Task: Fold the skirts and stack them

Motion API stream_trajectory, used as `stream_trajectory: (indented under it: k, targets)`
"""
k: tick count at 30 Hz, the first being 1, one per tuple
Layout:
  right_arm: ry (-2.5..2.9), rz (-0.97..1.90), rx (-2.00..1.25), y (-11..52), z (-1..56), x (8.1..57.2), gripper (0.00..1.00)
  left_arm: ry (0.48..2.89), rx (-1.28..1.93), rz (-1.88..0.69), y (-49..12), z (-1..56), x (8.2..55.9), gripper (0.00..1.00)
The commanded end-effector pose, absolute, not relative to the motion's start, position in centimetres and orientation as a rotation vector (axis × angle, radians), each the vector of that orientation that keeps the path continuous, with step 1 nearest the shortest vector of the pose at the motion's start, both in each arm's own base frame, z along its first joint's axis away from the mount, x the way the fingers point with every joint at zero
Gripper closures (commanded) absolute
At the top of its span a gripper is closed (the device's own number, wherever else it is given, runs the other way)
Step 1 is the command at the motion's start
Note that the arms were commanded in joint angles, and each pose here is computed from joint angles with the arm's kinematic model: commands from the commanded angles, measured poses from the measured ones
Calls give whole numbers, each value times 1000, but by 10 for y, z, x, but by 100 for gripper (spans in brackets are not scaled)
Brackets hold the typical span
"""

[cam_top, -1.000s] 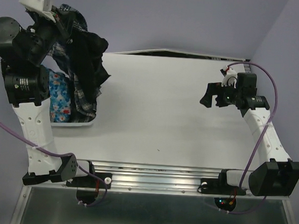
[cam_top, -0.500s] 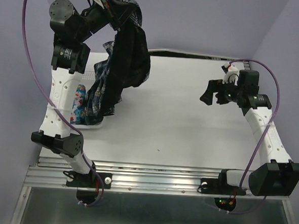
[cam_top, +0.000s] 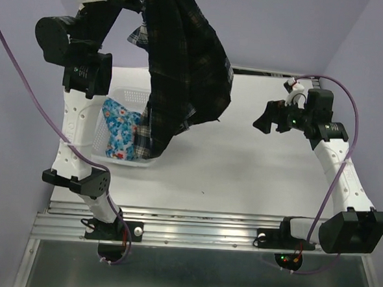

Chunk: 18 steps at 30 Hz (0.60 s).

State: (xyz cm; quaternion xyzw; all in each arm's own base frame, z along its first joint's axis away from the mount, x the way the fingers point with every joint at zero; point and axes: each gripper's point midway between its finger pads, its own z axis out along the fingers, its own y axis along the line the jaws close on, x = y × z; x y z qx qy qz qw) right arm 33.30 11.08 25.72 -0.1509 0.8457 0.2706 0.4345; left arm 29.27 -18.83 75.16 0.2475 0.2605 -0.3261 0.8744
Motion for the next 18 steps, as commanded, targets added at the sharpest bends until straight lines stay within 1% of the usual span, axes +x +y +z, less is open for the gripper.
stream_trajectory:
  k: [1, 2, 7, 11, 14, 15, 18]
  targets:
    - [2030, 589, -274, 100, 286, 355, 0, 112, 444, -650, -155, 818, 188, 100]
    - [2035, 525, -220, 88, 285, 361, 0, 102, 461, -667, -161, 816, 186, 100]
    - [2012, 408, -9, 51, 300, 384, 0, 31, 551, -737, -212, 804, 167, 100]
    - [1971, 334, 206, 2, 313, 397, 0, 35, 553, -802, -240, 796, 171, 100]
    - [1945, 322, 279, -27, 320, 400, 0, 126, 566, -893, -270, 774, 200, 100]
    - [1944, 324, 268, -26, 321, 400, 0, 209, 577, -958, -288, 754, 221, 100]
    - [1937, 369, 215, -16, 325, 397, 0, 313, 629, -1018, -314, 719, 243, 100]
